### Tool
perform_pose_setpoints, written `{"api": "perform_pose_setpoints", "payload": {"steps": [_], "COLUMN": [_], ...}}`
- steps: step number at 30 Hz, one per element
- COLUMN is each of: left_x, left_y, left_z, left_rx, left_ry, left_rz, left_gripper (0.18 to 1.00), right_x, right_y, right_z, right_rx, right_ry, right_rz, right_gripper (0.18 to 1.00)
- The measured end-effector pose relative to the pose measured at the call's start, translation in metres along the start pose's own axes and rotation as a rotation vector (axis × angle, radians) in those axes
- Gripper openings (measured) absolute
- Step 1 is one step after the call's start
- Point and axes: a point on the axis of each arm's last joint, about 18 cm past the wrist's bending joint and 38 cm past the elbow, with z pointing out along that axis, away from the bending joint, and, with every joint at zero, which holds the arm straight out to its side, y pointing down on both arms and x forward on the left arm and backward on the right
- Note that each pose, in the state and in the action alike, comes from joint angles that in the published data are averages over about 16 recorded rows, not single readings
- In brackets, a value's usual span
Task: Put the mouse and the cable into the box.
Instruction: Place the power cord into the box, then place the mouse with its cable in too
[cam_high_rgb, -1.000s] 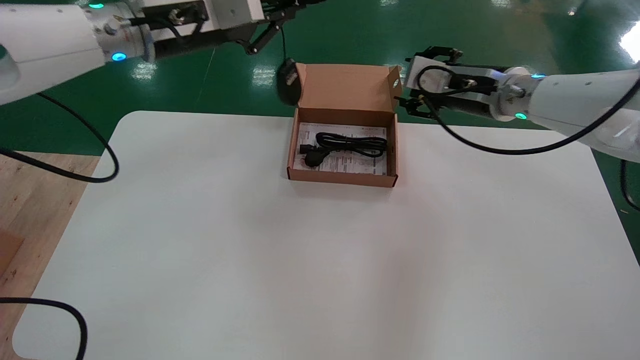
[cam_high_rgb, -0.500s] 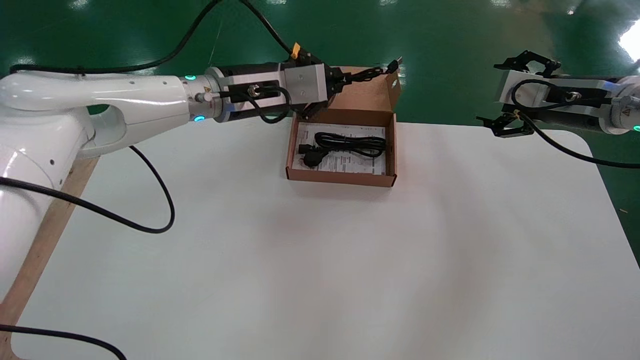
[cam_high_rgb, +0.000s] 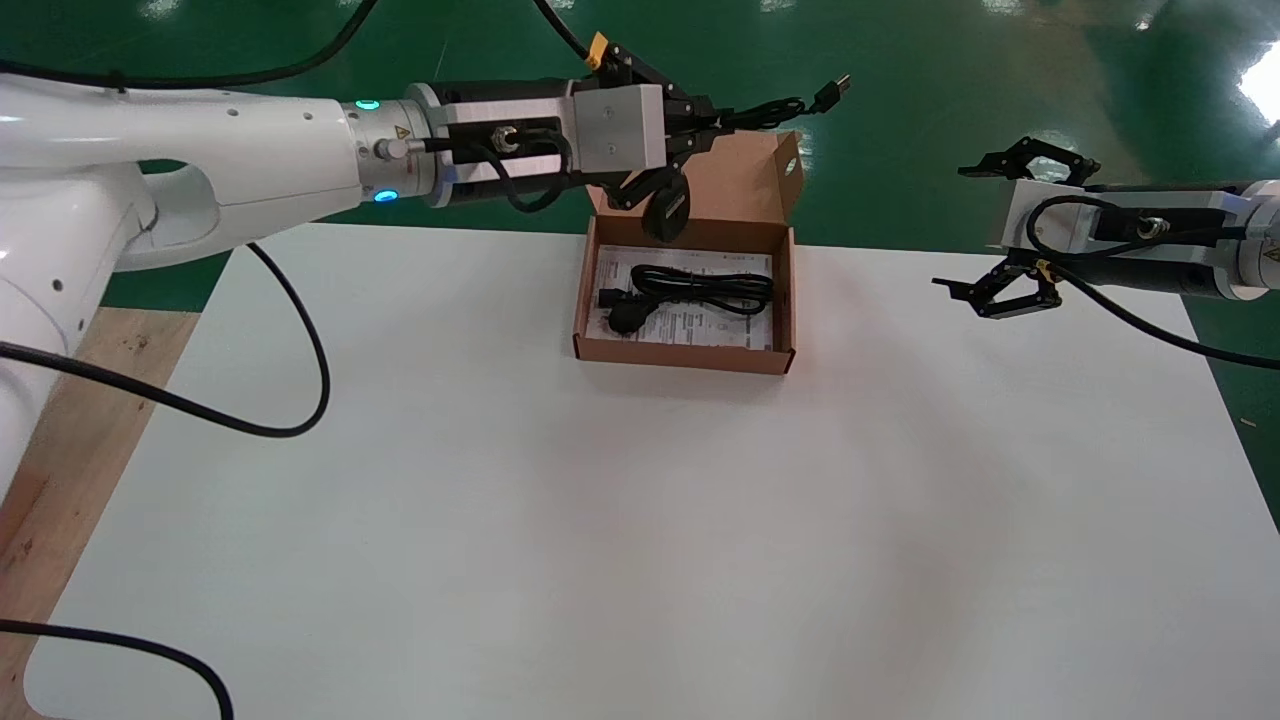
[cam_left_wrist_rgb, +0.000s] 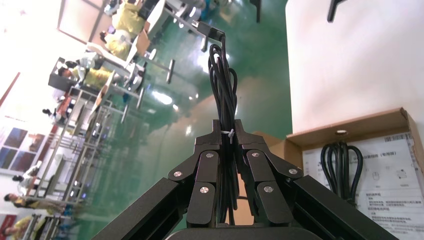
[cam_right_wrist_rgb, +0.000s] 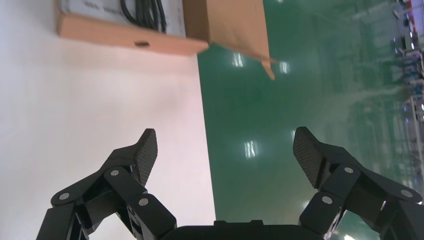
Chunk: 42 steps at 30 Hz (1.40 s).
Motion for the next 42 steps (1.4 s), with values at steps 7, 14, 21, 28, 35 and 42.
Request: {"api": "perform_pose_setpoints", "payload": {"steps": [7,14,21,28,35,42], "left_x": [0.021,0.054,0.076,0.085,0.089,0.089], "left_y": [0.013,0.035,0.049,0.051,0.05,0.05], "left_z": [0.001,0.006,0.01,0.015,0.018,0.018], "left_rx": [-0.023,-0.092,-0.149,-0.171,-0.178,-0.18], "left_ry": [0.018,0.004,-0.02,-0.021,-0.012,-0.01], "left_rz": [-0.088,-0.279,-0.459,-0.525,-0.519,-0.518], "left_gripper": [0.223,0.223,0.223,0.223,0.23,0.266], "right_x": [-0.002,0.0,0.001,0.001,0.0,0.0], "right_y": [-0.006,-0.001,0.006,0.012,0.014,0.014], "right_z": [-0.006,-0.016,-0.028,-0.036,-0.04,-0.04], "right_rx": [0.038,0.038,0.025,0.018,0.016,0.015], "right_ry": [-0.026,-0.036,-0.044,-0.052,-0.056,-0.056], "right_rz": [-0.005,-0.008,-0.007,-0.001,0.003,0.004], "right_gripper": [1.0,1.0,1.0,1.0,1.0,1.0]}}
